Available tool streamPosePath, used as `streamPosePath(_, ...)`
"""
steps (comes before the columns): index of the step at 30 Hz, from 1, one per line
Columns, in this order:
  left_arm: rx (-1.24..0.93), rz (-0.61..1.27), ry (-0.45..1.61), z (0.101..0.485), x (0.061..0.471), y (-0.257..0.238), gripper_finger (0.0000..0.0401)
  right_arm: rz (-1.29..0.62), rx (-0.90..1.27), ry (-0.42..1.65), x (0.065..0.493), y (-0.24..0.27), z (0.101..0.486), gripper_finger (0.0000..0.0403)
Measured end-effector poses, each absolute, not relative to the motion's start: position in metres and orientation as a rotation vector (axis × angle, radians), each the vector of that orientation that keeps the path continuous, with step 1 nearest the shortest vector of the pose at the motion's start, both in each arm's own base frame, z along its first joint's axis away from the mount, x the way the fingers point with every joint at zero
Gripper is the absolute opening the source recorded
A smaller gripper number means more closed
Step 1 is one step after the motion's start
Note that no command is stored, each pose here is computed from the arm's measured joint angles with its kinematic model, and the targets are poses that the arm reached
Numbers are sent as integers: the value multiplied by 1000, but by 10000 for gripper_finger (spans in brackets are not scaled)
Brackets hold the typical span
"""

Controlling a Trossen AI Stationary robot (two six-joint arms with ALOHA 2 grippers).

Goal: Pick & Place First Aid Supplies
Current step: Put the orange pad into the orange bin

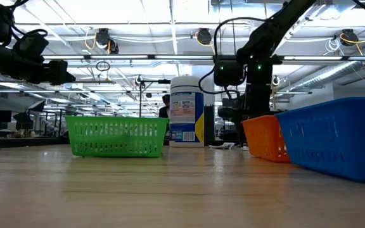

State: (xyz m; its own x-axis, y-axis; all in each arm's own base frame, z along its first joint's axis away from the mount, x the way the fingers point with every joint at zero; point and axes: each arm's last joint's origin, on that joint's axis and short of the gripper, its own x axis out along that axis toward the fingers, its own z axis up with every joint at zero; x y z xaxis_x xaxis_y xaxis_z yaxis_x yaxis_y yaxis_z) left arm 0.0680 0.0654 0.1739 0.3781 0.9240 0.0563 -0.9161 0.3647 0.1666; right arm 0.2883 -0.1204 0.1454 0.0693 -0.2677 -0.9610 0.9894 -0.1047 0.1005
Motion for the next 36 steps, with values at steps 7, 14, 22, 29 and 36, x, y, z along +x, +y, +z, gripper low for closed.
streamPosePath(7,181,1184,49,174,68,65,306,-1314,1119,926,290,-119,141,245)
streamPosePath(14,181,1184,50,174,68,65,306,-1297,1091,951,290,-119,141,165)
streamPosePath(22,181,1184,50,174,68,65,306,-1243,1078,979,291,-118,141,13)
streamPosePath(29,181,1184,50,174,68,65,306,-1089,1022,1073,293,-115,144,3)
streamPosePath(36,181,1184,49,174,68,65,306,-795,873,1142,290,-110,167,2)
